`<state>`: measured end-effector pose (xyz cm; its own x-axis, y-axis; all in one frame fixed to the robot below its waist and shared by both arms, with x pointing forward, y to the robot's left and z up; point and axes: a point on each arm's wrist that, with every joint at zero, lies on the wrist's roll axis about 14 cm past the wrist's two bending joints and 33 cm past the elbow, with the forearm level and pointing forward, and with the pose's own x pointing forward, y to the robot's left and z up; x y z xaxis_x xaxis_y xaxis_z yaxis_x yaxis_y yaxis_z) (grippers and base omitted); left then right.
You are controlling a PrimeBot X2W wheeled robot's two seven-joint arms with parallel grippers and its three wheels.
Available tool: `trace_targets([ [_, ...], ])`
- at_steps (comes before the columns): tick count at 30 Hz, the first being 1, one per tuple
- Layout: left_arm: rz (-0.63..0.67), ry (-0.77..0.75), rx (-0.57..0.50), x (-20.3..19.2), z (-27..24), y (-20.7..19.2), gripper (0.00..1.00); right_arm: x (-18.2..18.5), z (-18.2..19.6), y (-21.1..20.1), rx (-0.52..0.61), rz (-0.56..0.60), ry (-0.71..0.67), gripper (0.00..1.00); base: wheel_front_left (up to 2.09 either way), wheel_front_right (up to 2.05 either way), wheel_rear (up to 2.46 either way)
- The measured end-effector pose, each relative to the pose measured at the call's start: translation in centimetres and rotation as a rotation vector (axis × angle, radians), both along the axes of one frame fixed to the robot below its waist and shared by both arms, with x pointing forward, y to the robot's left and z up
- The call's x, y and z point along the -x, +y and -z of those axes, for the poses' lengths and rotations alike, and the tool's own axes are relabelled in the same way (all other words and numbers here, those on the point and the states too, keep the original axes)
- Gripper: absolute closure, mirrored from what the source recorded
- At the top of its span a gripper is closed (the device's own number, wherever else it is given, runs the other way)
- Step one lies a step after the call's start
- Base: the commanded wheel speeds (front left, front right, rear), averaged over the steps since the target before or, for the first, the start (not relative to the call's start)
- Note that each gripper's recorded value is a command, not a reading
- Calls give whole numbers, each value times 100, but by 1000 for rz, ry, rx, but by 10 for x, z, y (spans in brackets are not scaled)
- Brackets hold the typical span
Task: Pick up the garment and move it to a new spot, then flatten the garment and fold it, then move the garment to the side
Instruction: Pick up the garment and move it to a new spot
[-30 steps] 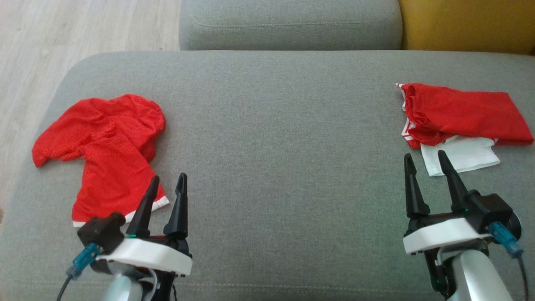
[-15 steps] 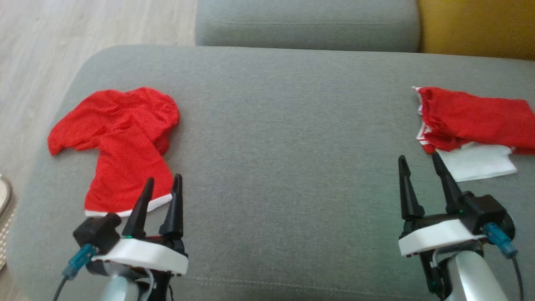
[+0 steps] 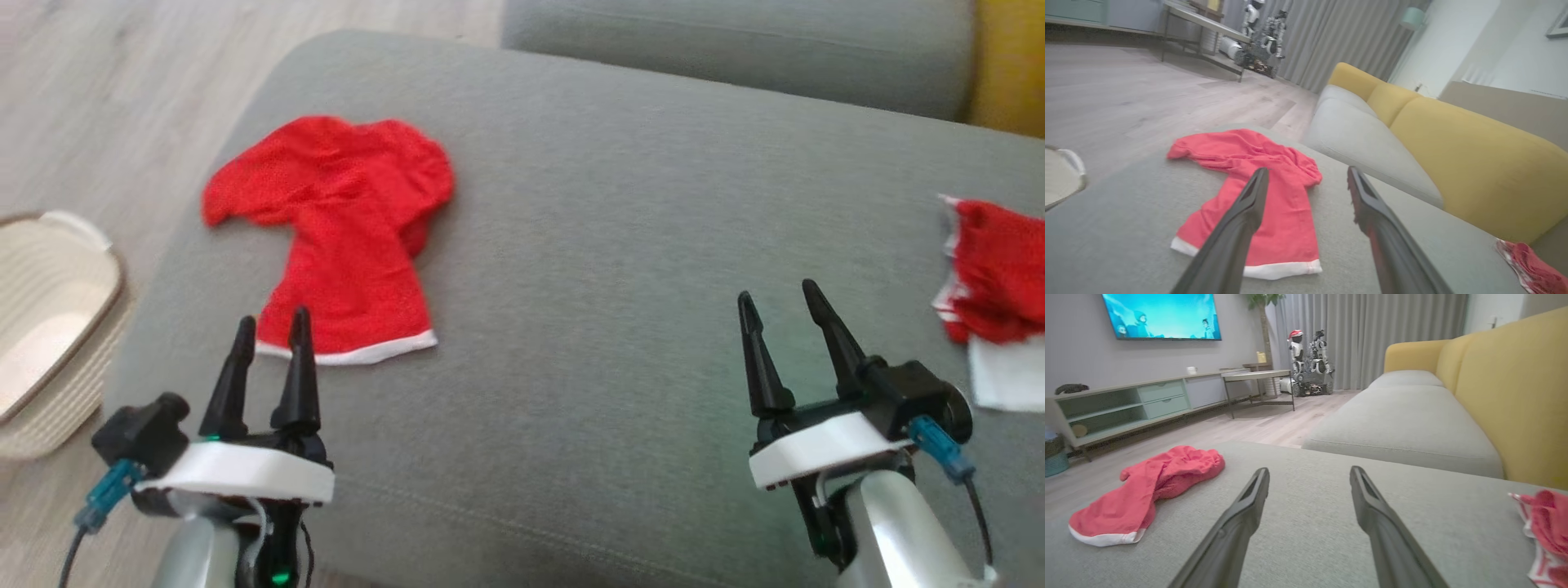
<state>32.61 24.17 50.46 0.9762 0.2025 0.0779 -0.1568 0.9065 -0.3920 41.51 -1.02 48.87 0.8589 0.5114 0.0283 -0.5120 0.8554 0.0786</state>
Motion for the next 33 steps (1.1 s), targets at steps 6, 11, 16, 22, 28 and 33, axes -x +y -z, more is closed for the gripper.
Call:
trace_targets([
  [6,-96,18,14,18,5,26,0,-4,7,35,4,-94,13,0,0,0,0],
  [11,-146,36,20,27,9,39,0,-7,15,56,4,-150,31,0,0,0,0],
  [16,-170,37,10,29,7,47,0,-8,18,68,-2,-178,38,0,0,0,0],
  [22,-200,62,45,32,18,55,0,-9,16,64,0,-166,33,0,0,0,0],
  [28,-183,135,13,17,34,58,0,-19,14,51,21,-123,24,0,0,0,0],
  [33,-122,200,5,-7,42,57,0,-30,10,44,56,-99,9,0,0,0,0],
])
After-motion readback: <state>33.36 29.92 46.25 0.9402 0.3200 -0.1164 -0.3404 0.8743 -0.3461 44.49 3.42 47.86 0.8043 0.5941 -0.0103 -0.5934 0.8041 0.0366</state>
